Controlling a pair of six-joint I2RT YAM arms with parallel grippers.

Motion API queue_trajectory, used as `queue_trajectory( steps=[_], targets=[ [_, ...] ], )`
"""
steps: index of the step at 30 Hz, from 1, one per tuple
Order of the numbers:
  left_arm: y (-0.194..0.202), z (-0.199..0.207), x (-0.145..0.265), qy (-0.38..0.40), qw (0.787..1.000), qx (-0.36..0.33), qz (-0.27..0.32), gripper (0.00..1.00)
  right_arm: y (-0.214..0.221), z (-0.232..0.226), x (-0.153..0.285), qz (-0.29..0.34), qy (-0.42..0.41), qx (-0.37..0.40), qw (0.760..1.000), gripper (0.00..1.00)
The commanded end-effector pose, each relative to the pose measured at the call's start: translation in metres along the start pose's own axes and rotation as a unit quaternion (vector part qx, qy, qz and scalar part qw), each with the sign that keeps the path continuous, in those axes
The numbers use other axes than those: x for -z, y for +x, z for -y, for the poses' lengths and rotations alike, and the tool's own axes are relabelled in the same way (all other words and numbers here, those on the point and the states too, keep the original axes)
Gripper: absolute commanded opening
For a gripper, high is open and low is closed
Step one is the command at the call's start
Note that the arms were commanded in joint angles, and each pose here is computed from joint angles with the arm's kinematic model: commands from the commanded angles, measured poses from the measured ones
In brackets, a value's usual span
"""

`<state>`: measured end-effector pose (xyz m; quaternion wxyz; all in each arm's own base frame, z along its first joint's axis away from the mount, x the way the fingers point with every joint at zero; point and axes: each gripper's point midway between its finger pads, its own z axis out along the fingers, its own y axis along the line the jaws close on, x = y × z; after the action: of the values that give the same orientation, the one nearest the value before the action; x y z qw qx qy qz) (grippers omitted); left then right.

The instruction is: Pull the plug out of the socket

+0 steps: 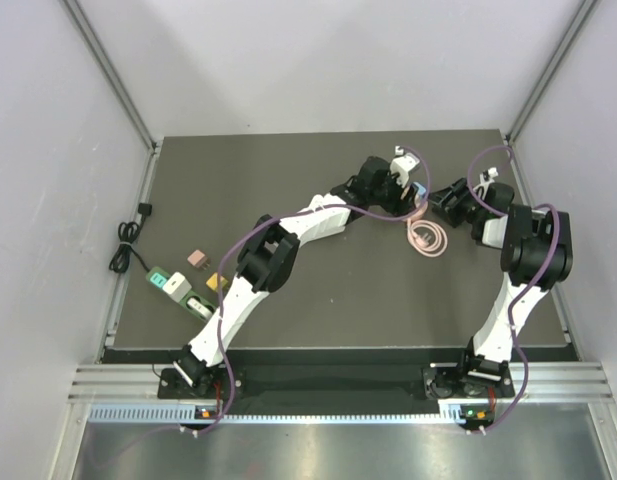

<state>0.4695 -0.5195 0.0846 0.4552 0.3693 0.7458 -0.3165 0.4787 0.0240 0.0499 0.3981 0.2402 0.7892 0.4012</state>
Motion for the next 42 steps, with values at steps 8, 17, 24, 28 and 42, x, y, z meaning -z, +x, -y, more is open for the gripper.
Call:
queue_trajectory(
  steps=[8, 17, 24, 28, 42],
  targets=[
    [-0.037, -0.012, 0.002, -0.011, 0.998, 0.012, 0.064, 0.00, -0.009, -0.017, 0.009, 0.005, -0.028, 0.008, 1.000, 0.69],
    [-0.086, -0.023, 0.024, 0.025, 0.988, 0.039, 0.146, 0.00, -0.006, -0.018, 0.010, 0.001, -0.038, -0.003, 0.999, 0.66],
    [-0.096, -0.014, 0.032, 0.043, 0.985, 0.032, 0.166, 0.00, -0.003, -0.024, 0.005, -0.002, -0.083, -0.033, 0.996, 0.64],
    [-0.102, -0.009, 0.037, 0.053, 0.982, 0.030, 0.179, 0.00, 0.001, -0.026, 0.001, -0.007, -0.093, -0.039, 0.995, 0.62],
    [-0.111, 0.018, 0.040, 0.104, 0.974, 0.032, 0.201, 0.00, 0.009, -0.020, -0.014, -0.019, -0.082, -0.038, 0.996, 0.56]
  ],
)
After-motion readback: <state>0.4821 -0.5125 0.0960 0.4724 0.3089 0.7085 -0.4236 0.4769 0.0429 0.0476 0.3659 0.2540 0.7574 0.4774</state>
